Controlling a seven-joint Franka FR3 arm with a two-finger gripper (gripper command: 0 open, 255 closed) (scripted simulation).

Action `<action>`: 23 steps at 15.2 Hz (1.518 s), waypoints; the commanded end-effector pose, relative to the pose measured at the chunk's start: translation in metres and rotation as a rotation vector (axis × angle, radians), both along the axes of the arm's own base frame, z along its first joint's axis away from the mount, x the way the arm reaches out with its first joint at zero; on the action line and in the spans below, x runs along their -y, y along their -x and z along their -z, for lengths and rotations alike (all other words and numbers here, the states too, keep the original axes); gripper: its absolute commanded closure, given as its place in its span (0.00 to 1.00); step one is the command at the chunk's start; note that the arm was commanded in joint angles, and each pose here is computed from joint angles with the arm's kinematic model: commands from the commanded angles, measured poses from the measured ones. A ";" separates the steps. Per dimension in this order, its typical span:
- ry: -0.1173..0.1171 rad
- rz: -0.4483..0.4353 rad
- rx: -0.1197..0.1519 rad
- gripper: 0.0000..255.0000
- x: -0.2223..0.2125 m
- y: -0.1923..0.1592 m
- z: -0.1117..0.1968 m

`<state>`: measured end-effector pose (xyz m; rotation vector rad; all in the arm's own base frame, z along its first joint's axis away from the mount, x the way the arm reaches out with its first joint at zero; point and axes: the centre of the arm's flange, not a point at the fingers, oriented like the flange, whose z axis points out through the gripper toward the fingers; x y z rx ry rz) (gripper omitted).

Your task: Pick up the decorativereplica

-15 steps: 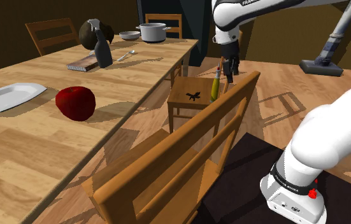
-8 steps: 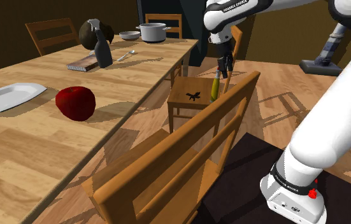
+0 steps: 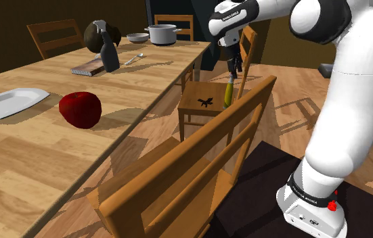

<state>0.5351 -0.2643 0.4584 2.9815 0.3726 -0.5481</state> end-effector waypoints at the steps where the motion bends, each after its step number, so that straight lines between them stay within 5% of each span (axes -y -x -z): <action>1: 0.003 -0.007 -0.006 0.00 0.018 -0.017 0.008; 9: 0.012 -0.028 -0.032 0.00 0.090 -0.091 0.032; 19: 0.012 -0.028 -0.033 0.00 0.092 -0.092 0.073; 20: 0.012 -0.028 -0.033 1.00 0.092 -0.092 0.072; 23: 0.012 -0.029 -0.033 1.00 0.092 -0.092 0.072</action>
